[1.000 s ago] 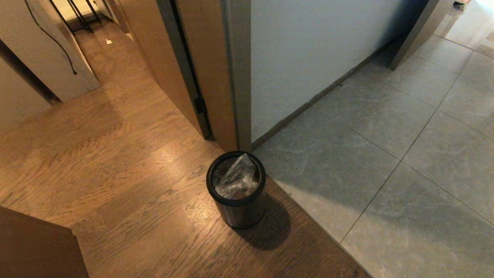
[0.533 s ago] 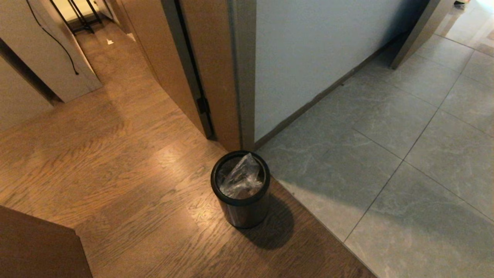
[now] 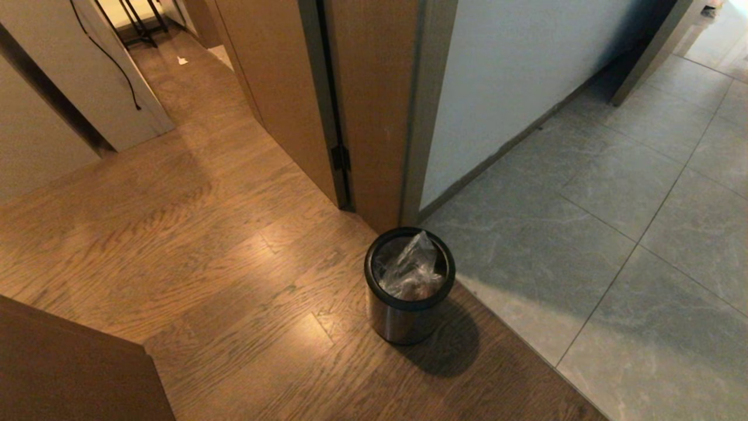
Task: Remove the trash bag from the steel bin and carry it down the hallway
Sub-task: Place the outer trash can on the ground
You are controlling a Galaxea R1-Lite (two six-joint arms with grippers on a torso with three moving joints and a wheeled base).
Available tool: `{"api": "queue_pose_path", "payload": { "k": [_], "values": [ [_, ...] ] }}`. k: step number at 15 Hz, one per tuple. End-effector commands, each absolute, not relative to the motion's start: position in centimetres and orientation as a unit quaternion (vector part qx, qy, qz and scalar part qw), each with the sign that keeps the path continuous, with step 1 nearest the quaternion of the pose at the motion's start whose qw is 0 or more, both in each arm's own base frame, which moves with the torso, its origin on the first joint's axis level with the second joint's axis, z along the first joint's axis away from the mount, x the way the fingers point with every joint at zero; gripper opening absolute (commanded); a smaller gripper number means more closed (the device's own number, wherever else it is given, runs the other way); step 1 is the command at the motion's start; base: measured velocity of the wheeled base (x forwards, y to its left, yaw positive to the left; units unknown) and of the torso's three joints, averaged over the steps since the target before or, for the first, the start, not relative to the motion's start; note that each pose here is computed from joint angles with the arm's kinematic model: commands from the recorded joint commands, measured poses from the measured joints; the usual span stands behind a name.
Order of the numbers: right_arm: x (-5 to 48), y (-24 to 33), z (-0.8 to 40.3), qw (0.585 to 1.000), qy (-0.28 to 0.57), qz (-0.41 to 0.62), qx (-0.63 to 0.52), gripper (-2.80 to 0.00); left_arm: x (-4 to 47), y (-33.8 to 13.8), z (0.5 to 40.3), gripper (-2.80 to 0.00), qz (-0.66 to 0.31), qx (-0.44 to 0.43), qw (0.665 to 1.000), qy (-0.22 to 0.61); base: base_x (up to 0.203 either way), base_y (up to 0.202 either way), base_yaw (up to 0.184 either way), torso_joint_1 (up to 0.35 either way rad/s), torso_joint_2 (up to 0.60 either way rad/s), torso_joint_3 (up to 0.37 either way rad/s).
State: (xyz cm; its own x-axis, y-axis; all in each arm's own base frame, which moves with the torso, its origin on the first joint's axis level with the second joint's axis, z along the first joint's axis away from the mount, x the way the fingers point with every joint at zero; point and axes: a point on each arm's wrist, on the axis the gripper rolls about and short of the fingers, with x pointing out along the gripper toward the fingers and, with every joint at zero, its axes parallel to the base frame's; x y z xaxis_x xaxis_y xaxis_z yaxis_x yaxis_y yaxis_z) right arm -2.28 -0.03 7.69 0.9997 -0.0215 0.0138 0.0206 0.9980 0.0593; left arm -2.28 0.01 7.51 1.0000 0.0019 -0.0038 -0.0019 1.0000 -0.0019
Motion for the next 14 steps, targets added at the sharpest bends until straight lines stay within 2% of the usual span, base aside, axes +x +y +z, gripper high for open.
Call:
{"api": "queue_pose_path", "payload": {
  "k": [1, 14],
  "values": [
    [-2.27, -0.01, 7.62, 1.0, -0.005, -0.008, 0.024, -2.8, -2.28, 0.01, 7.52, -2.8, 0.001, -0.001, 1.0, 0.002, 0.0, 0.056, 0.004, 0.002, 0.01, 0.006],
    [-2.27, -0.02, 7.62, 1.0, -0.005, -0.007, 0.018, -2.8, -2.28, 0.0, 7.52, -2.8, 0.001, 0.0, 1.0, 0.002, 0.0, 0.0, 0.0, 0.0, 0.0, 0.0]
  ]
}}
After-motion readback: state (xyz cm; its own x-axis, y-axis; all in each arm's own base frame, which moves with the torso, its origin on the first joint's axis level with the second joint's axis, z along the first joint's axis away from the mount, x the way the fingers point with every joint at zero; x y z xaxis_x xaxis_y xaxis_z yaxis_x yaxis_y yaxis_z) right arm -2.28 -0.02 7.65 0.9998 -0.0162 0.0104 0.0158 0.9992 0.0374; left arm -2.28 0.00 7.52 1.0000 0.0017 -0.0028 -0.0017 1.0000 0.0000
